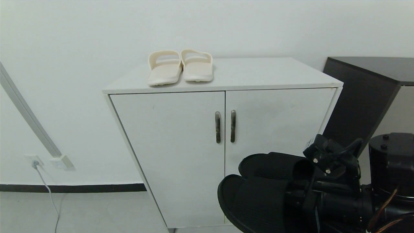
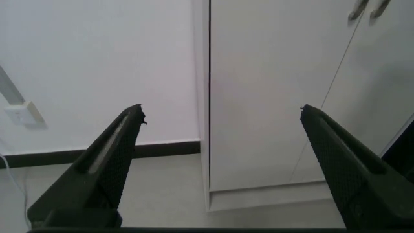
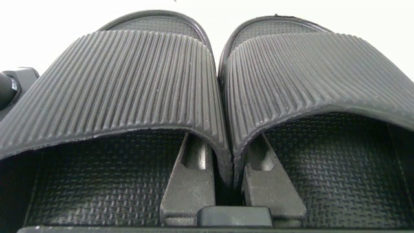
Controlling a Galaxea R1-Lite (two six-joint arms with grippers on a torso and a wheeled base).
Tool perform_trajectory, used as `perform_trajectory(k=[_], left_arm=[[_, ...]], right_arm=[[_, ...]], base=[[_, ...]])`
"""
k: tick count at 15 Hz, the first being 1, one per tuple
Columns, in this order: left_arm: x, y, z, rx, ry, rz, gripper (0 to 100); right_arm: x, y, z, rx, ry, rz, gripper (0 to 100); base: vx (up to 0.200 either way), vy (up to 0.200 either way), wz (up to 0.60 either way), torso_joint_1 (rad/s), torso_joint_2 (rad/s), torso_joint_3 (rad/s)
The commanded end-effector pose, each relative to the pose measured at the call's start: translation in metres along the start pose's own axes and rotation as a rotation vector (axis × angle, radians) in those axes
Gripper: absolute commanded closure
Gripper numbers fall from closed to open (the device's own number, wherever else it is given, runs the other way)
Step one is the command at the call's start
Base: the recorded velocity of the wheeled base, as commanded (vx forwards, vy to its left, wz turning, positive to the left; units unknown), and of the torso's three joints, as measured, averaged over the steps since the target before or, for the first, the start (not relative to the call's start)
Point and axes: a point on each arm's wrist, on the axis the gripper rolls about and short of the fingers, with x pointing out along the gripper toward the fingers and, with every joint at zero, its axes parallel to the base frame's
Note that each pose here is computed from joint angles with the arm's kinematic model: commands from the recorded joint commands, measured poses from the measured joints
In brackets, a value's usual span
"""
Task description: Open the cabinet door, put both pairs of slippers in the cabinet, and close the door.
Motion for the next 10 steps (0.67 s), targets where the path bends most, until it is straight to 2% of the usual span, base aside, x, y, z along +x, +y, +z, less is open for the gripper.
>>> perform_trajectory(k=[1, 8, 10], left_arm=[[0.0001, 0.0000, 0.0000, 0.000, 0.001, -0.001, 0], [0.0000, 0.0002, 0.0000, 0.004, 0.000, 0.009, 0], [0.0000, 0.0002, 0.0000, 0.004, 0.000, 0.010, 0]], right_arm=[[0.0003, 0.0001, -0.0007, 0.000, 0.003, 0.001, 100], [0.0007, 0.0000, -0.0009, 0.001, 0.004, 0.001, 100], [-0.0002, 0.0002, -0.0018, 0.001, 0.006, 0.001, 100]], base=[[0.000, 0.000, 0.00, -0.095, 0.47, 0.359], [0.000, 0.000, 0.00, -0.052, 0.43, 0.378], [0.000, 0.000, 0.00, 0.000, 0.15, 0.142]])
